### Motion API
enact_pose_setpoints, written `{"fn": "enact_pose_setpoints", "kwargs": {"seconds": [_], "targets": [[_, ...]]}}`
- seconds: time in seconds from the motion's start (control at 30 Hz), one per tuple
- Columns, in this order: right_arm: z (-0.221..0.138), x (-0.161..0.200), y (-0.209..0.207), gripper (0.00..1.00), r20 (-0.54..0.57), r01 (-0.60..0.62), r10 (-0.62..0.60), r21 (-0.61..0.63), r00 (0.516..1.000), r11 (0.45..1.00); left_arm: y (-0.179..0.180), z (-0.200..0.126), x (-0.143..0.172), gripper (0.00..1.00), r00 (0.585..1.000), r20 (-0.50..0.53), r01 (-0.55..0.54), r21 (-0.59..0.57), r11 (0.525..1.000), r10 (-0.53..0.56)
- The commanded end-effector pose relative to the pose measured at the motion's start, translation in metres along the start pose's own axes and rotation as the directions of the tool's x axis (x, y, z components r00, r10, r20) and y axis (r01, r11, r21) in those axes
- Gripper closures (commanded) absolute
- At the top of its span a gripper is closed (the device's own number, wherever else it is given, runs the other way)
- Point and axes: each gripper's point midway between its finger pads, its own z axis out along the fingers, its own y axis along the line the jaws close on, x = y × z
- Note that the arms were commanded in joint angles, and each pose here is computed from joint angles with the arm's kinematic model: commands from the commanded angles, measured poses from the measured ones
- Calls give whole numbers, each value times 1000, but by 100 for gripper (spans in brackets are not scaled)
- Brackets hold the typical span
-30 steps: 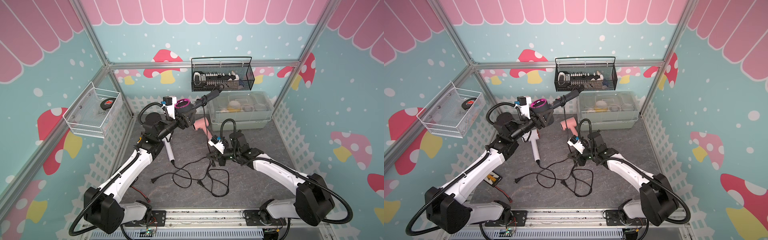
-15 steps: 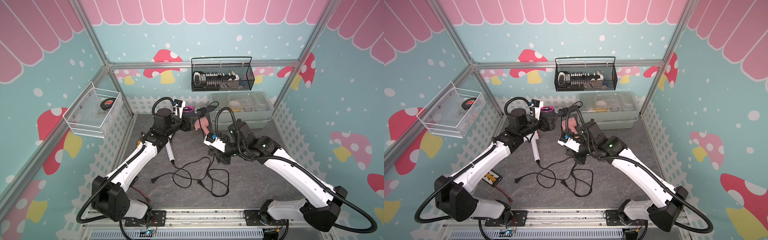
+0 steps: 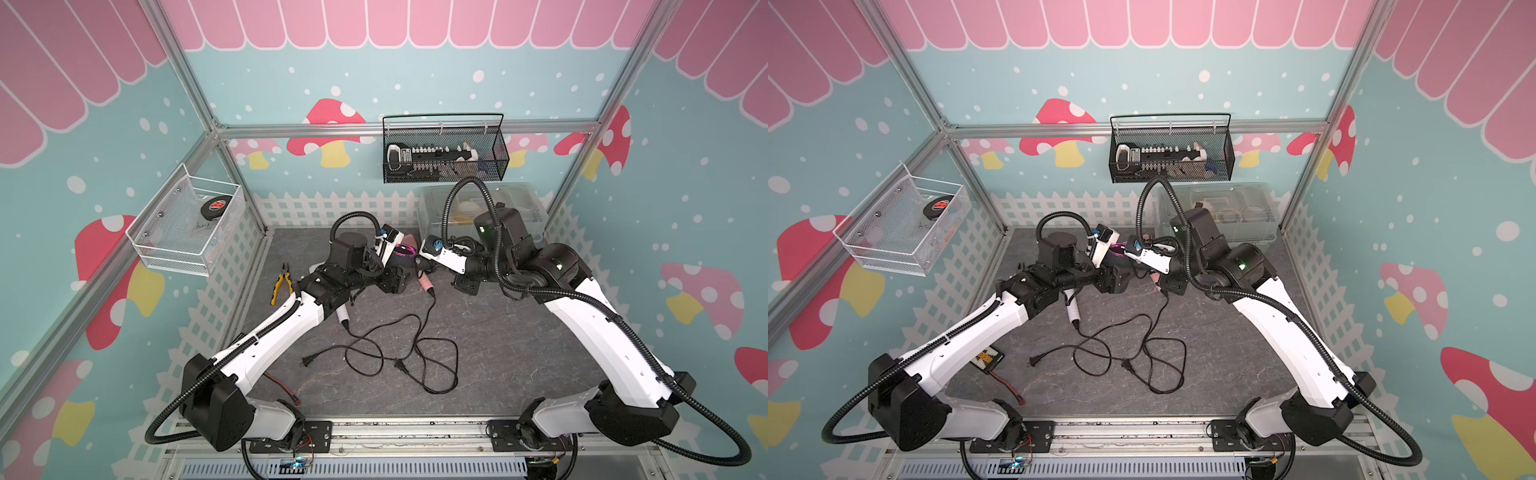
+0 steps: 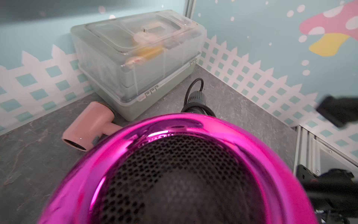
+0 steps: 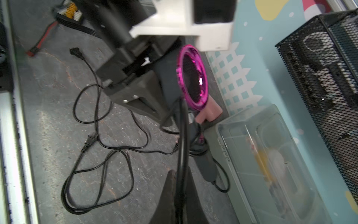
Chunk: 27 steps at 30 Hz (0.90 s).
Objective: Wrap the cord around the hair dryer
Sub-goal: Wrap the power cord around the hair dryer.
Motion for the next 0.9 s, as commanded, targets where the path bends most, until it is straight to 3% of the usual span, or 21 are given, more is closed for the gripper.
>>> {"fn": "enact_pose_setpoints", "kwargs": {"seconds": [0.0,0.33,0.47,0.7,0.87], "targets": [[-2,12,-23,100,-62,47,-44,55,997,997,-34,-20,-18,100,994,76,-90,131,987,80],[32,47,-64,100,-102,-17,18,9,995,1000,-89,-34,-9,100,989,82,-146,382,913,124],[52,66,-78,100,-87,-97,92,-48,992,994,-108,-38,-6,100,987,79,-160,457,875,139],[80,91,-76,100,-8,-224,227,-204,974,953,-122,-53,-16,100,979,129,-199,493,847,156],[90,106,-68,100,80,-302,342,-314,936,900,-121,-63,-30,100,977,183,-191,519,833,110]]}}
